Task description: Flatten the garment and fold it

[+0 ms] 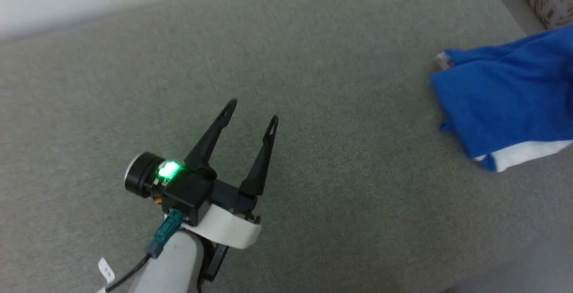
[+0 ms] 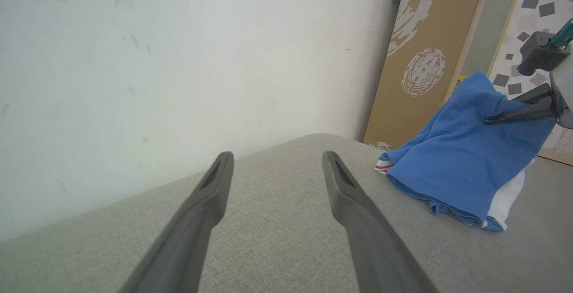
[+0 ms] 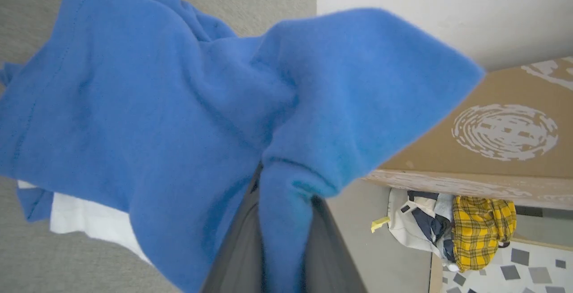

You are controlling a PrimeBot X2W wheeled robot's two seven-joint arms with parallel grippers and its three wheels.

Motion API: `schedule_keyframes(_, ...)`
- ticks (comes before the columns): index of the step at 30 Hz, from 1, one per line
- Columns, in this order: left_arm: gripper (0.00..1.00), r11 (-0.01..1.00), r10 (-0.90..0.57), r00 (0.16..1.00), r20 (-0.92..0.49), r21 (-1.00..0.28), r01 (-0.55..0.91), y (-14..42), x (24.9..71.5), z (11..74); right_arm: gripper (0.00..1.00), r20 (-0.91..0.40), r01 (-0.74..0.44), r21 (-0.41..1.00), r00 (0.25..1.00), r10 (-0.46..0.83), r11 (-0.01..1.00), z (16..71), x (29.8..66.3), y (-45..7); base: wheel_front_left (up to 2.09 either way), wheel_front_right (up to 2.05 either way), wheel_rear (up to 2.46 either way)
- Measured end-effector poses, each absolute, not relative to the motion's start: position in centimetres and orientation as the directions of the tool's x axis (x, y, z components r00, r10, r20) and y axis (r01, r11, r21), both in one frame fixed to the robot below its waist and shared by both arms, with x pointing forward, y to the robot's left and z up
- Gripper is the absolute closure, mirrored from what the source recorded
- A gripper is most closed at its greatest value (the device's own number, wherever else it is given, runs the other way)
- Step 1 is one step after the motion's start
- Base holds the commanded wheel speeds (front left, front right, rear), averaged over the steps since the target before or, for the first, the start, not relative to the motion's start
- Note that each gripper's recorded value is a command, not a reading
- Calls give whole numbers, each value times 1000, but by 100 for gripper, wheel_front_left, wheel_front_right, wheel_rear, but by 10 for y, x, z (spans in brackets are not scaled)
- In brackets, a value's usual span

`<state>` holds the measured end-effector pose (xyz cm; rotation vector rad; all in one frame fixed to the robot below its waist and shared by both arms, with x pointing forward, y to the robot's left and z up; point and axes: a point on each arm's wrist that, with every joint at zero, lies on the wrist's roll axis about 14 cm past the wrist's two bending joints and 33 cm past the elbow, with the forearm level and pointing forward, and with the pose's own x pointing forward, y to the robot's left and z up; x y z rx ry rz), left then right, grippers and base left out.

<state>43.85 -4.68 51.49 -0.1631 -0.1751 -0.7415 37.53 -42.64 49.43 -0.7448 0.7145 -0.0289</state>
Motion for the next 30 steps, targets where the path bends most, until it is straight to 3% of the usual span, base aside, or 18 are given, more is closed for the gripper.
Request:
schedule_keyframes(5,0,688,-687,694,216,-114,716,-60,454,495,100,-601,-193,-674,704,-378,713,477,365,-474,0,0,0)
schedule_keyframes(9,0,684,-693,700,175,-147,714,-60,463,467,100,-580,-182,-718,690,-433,672,472,377,-501,0,0,0)
schedule_keyframes(17,0,723,-656,745,120,-184,666,-41,477,433,100,-601,-175,-722,639,-480,670,433,397,-516,0,0,0)
schedule_keyframes(18,0,728,-650,751,117,-186,659,-38,478,432,96,-604,-172,-716,638,-477,676,427,399,-515,0,0,0)
schedule_keyframes(19,0,734,-644,757,112,-187,653,-36,479,430,42,-608,-173,-713,635,-476,679,422,400,-515,0,0,0)
schedule_keyframes(20,0,739,-638,762,113,-189,646,-33,480,429,0,-610,-172,-710,634,-475,683,418,402,-514,0,0,0)
schedule_keyframes(26,0,759,-615,781,108,-190,623,-26,482,430,0,-594,-167,-704,671,-443,690,413,414,-504,0,0,0)
schedule_keyframes(30,0,771,-601,793,104,-186,609,-20,477,438,0,-522,-128,-720,748,-410,683,438,433,-497,0,0,0)
